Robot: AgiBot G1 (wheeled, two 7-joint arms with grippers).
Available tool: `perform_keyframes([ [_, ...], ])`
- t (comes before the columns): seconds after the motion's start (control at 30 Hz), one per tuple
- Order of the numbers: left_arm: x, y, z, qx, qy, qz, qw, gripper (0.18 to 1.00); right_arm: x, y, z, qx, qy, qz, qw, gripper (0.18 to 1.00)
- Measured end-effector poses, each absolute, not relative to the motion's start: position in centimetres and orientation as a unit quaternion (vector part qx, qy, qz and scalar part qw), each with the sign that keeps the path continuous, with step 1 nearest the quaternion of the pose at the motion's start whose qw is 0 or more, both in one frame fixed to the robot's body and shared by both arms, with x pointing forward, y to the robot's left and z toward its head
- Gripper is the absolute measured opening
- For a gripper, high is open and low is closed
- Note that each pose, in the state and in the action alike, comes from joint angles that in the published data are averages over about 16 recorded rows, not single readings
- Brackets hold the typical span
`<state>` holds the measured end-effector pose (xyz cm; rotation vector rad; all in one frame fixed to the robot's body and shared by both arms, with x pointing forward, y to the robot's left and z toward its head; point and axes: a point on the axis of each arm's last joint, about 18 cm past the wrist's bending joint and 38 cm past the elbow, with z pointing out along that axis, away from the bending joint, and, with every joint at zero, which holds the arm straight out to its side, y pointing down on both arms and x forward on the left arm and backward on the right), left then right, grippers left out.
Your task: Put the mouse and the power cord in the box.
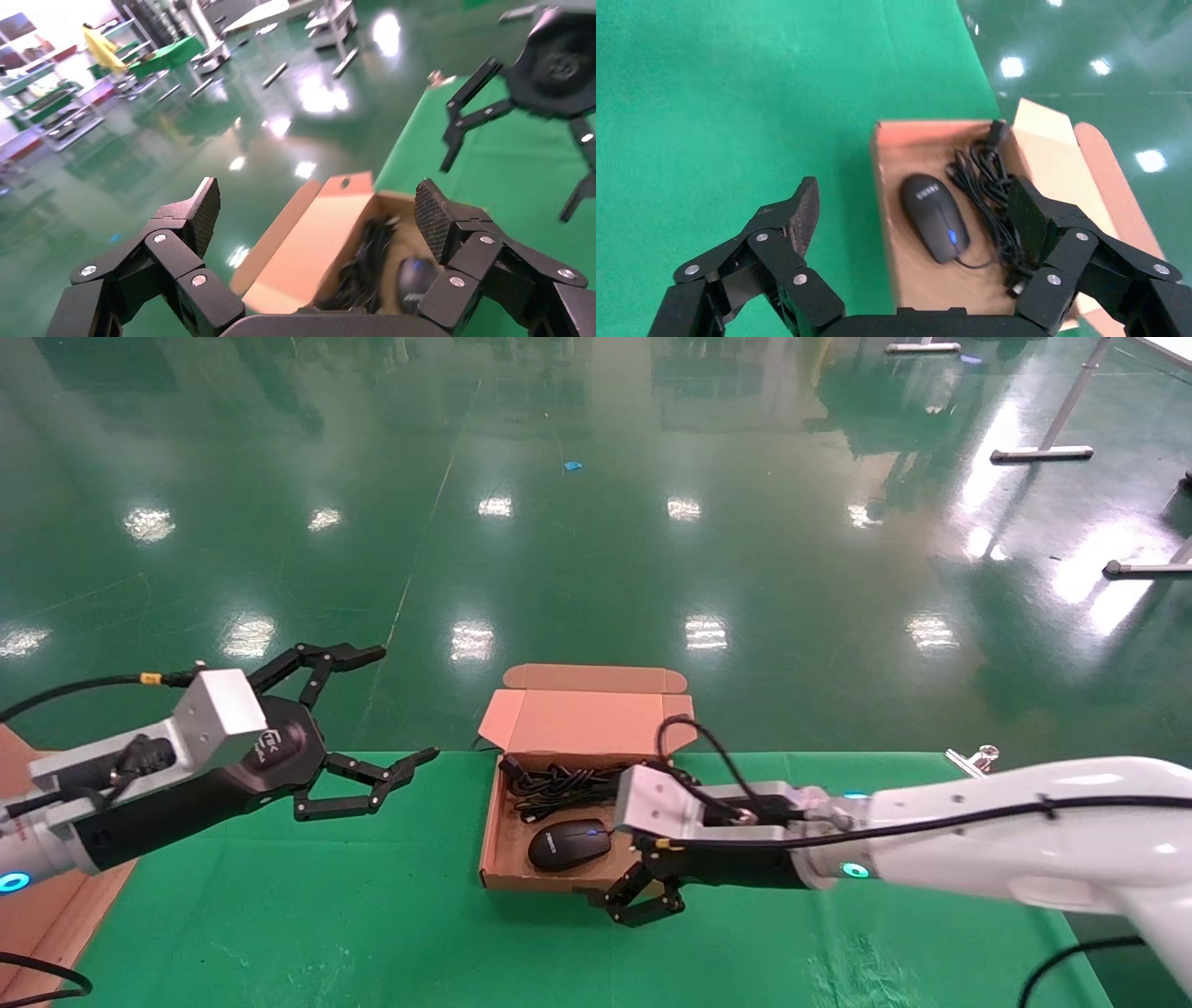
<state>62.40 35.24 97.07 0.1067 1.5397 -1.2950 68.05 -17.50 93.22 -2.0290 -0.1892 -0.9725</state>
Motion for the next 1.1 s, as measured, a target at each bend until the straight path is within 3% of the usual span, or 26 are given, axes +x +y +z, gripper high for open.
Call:
perform_keyframes([
  [0.27, 59.5, 34.0, 98.2, 0.058, 0.646, -0.589, 0.482, 1.001, 64.7, -20.1, 93.9, -0.788, -0.052, -0.347, 0.506, 0.984],
  [1.1, 49.5, 30.5, 99.4, 0.098, 0.690, -0.659, 0.284, 1.001, 51.0, -28.8, 98.3, -0.712, -0.080, -0.258, 0.649, 1.001],
])
